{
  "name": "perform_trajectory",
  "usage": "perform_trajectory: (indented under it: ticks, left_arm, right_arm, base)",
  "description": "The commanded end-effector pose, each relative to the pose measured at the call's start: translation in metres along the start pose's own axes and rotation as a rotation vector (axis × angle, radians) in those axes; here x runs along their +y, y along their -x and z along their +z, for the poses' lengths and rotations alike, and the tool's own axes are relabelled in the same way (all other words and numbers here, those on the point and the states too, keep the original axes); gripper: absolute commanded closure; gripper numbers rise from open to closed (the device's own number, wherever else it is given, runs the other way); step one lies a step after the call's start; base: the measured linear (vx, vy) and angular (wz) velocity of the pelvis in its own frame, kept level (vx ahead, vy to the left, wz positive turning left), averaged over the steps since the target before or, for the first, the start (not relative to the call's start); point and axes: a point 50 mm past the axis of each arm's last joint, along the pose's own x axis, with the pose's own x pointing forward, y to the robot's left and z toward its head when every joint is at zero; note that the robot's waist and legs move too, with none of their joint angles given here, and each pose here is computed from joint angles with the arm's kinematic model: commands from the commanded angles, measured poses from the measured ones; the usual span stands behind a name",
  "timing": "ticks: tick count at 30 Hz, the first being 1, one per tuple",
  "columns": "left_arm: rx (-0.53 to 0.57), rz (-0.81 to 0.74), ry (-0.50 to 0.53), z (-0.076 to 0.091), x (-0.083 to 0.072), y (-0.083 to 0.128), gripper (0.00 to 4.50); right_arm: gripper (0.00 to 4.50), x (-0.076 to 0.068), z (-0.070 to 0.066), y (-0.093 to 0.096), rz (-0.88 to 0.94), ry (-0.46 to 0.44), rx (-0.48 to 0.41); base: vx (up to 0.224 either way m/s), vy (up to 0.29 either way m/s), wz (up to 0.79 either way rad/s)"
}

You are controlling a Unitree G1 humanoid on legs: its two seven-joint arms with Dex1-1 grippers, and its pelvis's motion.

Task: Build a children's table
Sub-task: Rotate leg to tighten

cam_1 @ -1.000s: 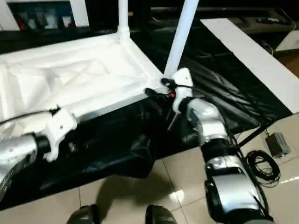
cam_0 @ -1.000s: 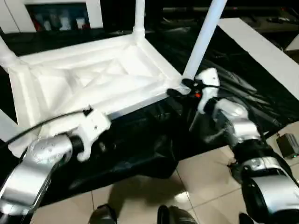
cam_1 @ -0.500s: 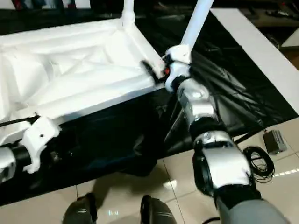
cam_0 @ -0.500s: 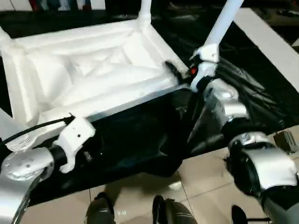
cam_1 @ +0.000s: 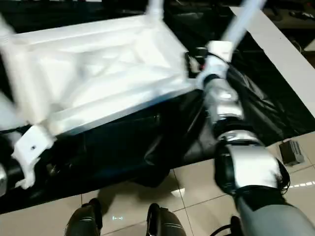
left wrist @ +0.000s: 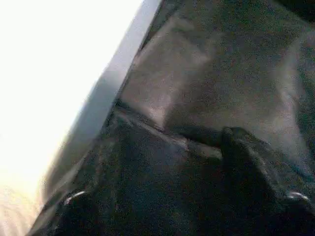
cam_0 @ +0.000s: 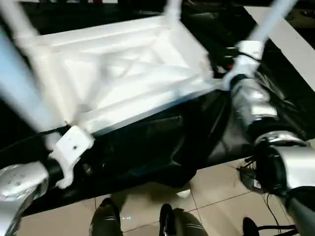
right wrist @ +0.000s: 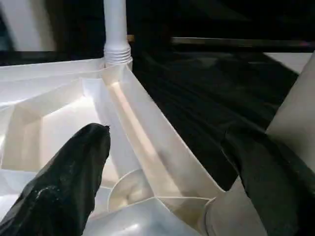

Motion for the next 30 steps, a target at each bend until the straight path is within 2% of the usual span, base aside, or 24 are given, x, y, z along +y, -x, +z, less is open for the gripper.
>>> perform_trajectory:
  ticks: [1,3,4,8,10,13,15,18,19,21,26,28,30]
  left_arm:
    - [-0.030,-0.042,-0.029,0.006,-0.006,0.006,1.18]
    - [-0.047,-0.078,-0.055,0.007,-0.011,0.011,1.18]
    - [-0.051,-0.101,-0.058,0.006,-0.013,0.017,1.18]
    - [-0.073,-0.105,-0.036,0.007,-0.008,0.031,1.18]
    - [-0.085,-0.110,-0.029,0.008,-0.007,0.035,1.18]
    - [-0.132,-0.103,0.044,0.008,0.003,0.056,1.18]
    - [-0.176,-0.076,0.144,0.009,0.017,0.073,1.18]
    - [-0.203,-0.065,0.206,0.005,0.031,0.090,1.18]
    - [-0.215,-0.073,0.222,0.004,0.033,0.095,0.91]
    - [-0.216,-0.075,0.263,-0.003,0.038,0.105,0.84]
    - [-0.154,-0.024,0.294,-0.020,0.047,0.117,0.37]
    - [-0.146,-0.004,0.298,-0.022,0.050,0.118,0.31]
    - [-0.169,0.038,0.290,-0.023,0.059,0.119,0.02]
  right_arm:
    - [0.36,-0.023,0.008,0.003,-0.082,-0.001,-0.031]
    - [0.36,-0.021,0.010,0.003,-0.045,0.013,-0.032]
    - [0.36,-0.014,0.009,0.002,0.030,0.002,-0.030]
    - [0.36,0.004,0.005,0.002,0.196,0.030,-0.024]
    - [0.36,0.007,0.004,0.002,0.228,0.036,-0.024]
    - [0.36,0.021,-0.002,0.004,0.342,0.075,-0.025]
    - [0.36,0.028,-0.010,0.008,0.372,0.101,-0.032]
    - [0.36,0.029,-0.021,0.013,0.338,0.088,-0.034]
    - [0.32,0.028,-0.024,0.014,0.324,0.083,-0.030]
    - [0.32,0.027,-0.032,0.020,0.287,0.100,-0.047]
    - [0.32,0.016,-0.041,0.028,0.207,0.077,-0.061]
    - [0.32,0.014,-0.042,0.030,0.192,0.069,-0.061]
    - [0.32,0.012,-0.049,0.034,0.170,0.060,-0.035]
  base:
    - [0.000,0.000,0.00]
    - [0.000,0.000,0.00]
    - [0.000,0.000,0.00]
    - [0.000,0.000,0.00]
    - [0.000,0.000,0.00]
    - [0.000,0.000,0.00]
    - [0.000,0.000,0.00]
    - [0.000,0.000,0.00]
    - [0.000,0.000,0.00]
    - [0.000,0.000,0.00]
    - [0.000,0.000,0.00]
    - [0.000,0.000,0.00]
    - [0.000,0.000,0.00]
